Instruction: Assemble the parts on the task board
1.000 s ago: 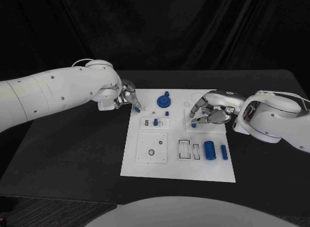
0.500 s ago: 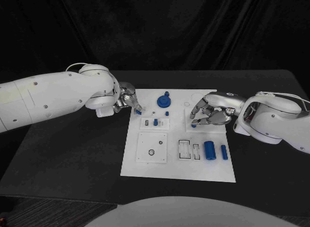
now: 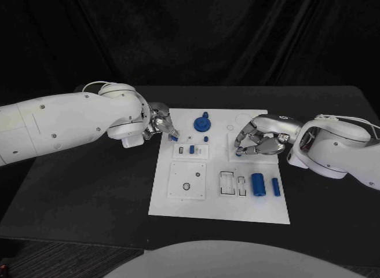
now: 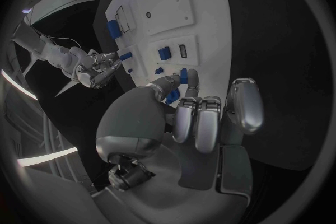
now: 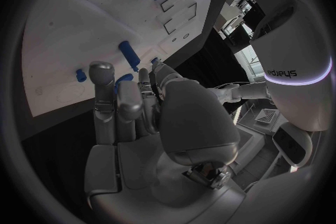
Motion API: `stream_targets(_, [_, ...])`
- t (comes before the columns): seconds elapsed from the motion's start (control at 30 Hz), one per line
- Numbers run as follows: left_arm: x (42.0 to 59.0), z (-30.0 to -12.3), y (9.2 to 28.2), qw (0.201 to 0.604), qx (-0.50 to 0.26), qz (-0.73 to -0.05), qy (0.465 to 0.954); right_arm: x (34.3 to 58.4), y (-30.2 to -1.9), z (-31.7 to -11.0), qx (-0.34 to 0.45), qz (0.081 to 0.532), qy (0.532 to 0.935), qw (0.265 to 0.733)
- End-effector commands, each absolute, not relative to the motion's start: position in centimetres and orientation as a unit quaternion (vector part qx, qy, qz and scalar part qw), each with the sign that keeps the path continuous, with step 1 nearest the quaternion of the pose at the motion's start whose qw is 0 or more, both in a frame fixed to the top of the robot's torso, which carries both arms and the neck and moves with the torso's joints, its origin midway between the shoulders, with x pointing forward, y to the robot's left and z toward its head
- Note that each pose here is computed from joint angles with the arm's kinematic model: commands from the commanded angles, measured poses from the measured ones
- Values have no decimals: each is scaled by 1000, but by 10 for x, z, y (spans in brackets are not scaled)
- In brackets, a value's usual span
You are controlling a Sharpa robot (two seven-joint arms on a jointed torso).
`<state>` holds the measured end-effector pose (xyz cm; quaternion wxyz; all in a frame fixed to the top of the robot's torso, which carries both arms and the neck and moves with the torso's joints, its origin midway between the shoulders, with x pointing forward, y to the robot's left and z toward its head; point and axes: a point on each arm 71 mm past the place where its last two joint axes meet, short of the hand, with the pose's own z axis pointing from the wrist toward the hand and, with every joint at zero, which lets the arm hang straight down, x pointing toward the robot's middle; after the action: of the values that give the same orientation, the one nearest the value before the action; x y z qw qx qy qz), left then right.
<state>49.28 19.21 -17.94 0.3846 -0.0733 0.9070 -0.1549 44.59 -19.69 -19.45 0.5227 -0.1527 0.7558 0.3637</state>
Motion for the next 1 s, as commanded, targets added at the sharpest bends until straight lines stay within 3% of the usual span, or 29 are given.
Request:
stream_targets(0.03, [491,-181,190,387,-75,-161,905,446,-197,-195,-148,364,757,523])
stream_targets(1.0, [482,-200,180,363,-61,-176,913,444,-196,-191,-157,387,733,537])
